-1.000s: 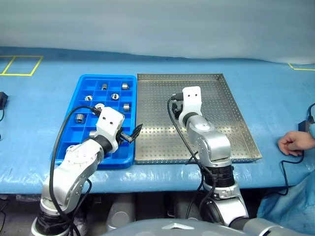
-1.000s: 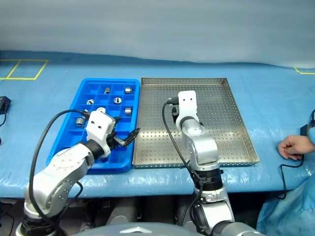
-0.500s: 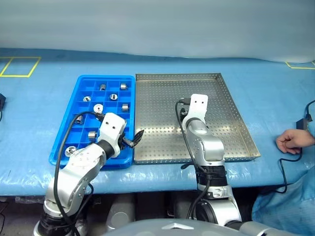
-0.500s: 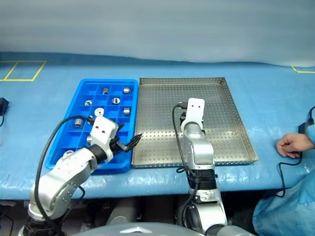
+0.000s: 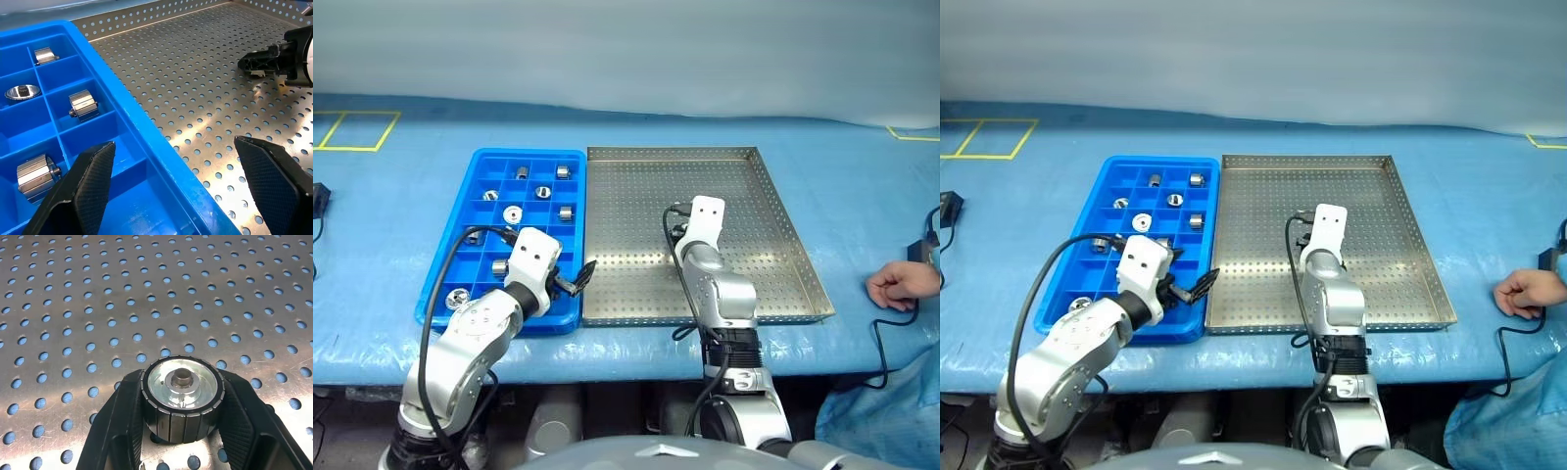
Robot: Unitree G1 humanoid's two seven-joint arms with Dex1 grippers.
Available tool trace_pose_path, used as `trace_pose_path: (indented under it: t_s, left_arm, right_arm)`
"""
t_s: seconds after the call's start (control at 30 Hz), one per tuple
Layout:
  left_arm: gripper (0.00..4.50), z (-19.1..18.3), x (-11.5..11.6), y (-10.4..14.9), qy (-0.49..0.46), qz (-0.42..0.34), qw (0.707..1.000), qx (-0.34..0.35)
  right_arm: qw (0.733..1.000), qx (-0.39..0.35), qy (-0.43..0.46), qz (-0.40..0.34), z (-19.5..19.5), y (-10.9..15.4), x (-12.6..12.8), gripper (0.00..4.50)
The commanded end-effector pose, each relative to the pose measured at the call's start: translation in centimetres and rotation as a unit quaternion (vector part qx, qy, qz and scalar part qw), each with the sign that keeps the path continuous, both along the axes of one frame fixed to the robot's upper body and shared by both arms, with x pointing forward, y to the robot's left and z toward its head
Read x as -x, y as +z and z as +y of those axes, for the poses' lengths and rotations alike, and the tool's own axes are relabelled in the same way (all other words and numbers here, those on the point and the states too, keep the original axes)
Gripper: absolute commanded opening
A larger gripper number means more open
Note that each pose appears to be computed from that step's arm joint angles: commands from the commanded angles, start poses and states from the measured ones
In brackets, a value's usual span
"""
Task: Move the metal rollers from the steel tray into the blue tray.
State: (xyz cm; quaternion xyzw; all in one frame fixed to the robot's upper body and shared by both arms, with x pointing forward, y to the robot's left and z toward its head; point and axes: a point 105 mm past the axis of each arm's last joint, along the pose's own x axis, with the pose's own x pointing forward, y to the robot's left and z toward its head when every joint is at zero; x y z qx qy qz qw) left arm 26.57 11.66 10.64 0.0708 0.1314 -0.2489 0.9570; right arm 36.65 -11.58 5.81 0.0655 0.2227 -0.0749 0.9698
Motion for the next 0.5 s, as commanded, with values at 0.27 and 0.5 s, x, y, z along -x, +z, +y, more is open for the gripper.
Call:
trace_pose_path:
  t_s: [0.27,0.5]
  left_arm:
    - [4.26,0.5,0.3,1.9,0.009,-0.041,0.999,-0.003]
    - [4.26,4.2,1.3,3.2,0.065,-0.064,0.995,-0.033]
  right_arm:
    - [0.99,-0.042,0.102,-0.088,4.1,4.6,-0.7,1.71]
    - [0.872,-0.119,0.446,-0.161,13.4,10.1,4.6,1.71]
